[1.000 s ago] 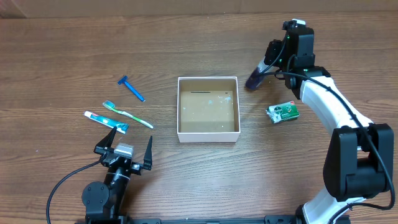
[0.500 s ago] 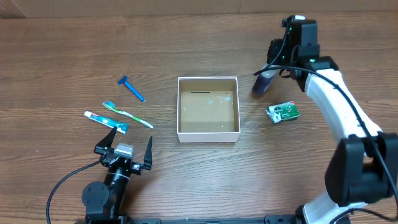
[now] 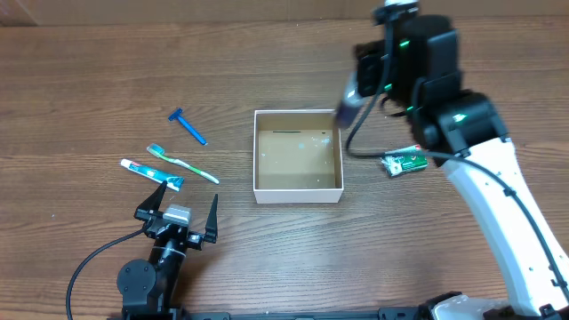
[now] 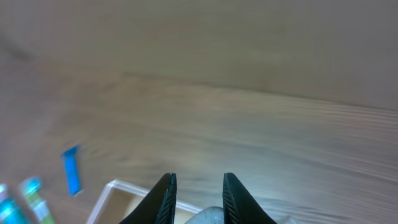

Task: Pack container
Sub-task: 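Lift the soap bottle with the right gripper and carry it over the box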

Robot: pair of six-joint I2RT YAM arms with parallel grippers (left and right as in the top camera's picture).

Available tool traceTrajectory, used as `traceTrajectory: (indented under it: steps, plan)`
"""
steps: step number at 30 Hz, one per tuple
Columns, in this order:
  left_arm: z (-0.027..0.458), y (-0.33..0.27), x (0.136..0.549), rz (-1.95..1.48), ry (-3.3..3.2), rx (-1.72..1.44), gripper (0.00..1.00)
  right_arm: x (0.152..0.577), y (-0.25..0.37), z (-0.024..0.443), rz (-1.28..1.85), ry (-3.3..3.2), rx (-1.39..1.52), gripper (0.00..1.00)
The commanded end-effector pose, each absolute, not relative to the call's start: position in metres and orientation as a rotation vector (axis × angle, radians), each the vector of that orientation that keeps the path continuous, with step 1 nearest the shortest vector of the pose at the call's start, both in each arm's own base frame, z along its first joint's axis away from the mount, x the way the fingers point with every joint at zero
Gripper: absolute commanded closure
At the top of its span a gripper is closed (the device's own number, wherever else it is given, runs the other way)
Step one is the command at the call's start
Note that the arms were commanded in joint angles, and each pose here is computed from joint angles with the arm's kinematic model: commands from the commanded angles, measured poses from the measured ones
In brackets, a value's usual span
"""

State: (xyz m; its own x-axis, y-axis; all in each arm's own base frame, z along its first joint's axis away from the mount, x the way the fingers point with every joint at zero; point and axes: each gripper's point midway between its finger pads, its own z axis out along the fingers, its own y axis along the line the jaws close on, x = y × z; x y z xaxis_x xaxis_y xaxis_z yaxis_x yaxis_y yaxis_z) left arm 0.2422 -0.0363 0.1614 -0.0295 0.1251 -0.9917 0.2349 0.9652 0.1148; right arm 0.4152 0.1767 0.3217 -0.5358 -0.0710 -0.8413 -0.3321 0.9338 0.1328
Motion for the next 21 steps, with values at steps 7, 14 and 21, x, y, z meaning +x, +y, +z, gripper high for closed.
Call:
traceTrajectory:
  steps: [7,14,21]
  plan:
    - [0.162,-0.033,0.243,-0.066,1.598,0.278,0.0,0.377,0.264,0.311,0.484,2.112,-0.567,0.8]
    - [0.162,-0.033,0.243,-0.066,1.598,0.278,0.0,0.376,0.297,0.269,0.407,2.112,-0.819,0.8]
    - [0.162,-0.033,0.243,-0.066,1.598,0.278,0.0,0.393,0.314,0.252,0.409,2.076,-0.86,0.8]
